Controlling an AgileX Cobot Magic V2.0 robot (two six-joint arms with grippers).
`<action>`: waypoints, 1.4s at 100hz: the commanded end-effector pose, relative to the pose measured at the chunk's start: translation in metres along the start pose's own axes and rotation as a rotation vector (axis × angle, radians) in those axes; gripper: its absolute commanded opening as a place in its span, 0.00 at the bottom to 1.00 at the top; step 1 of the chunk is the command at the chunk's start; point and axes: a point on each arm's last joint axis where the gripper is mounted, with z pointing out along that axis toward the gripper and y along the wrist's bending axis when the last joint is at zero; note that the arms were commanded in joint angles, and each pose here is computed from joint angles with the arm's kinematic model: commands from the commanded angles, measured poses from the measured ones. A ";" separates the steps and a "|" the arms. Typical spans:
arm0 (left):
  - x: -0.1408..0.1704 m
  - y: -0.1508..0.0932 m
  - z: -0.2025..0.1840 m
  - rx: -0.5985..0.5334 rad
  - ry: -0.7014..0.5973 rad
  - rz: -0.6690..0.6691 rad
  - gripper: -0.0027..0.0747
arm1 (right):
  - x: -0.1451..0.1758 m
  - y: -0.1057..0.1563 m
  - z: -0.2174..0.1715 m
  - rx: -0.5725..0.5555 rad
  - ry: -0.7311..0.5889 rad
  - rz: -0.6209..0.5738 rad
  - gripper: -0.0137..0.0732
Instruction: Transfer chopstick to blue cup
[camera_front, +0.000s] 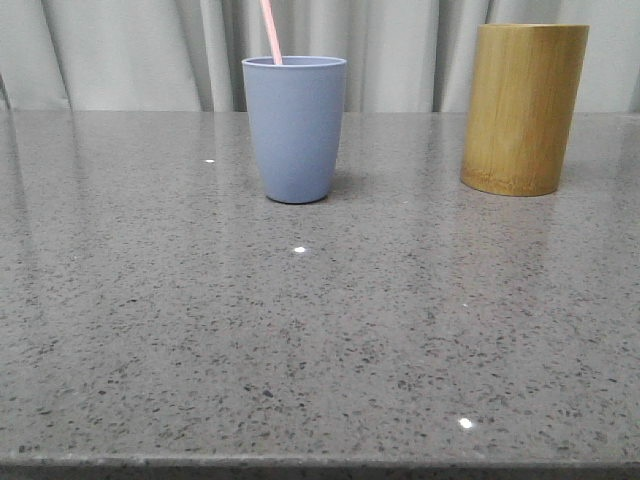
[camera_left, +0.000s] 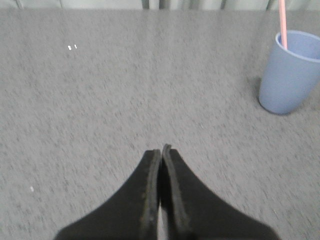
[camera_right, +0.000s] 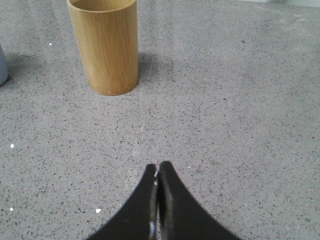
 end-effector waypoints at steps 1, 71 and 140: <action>-0.015 0.002 0.001 -0.017 -0.199 0.009 0.01 | -0.014 0.000 -0.004 0.006 -0.101 -0.011 0.08; 0.113 0.021 0.007 -0.062 -0.439 0.112 0.01 | -0.014 0.000 -0.004 0.006 -0.101 -0.011 0.08; 0.111 0.021 0.004 -0.063 -0.477 0.126 0.01 | -0.014 0.000 -0.004 0.006 -0.101 -0.011 0.08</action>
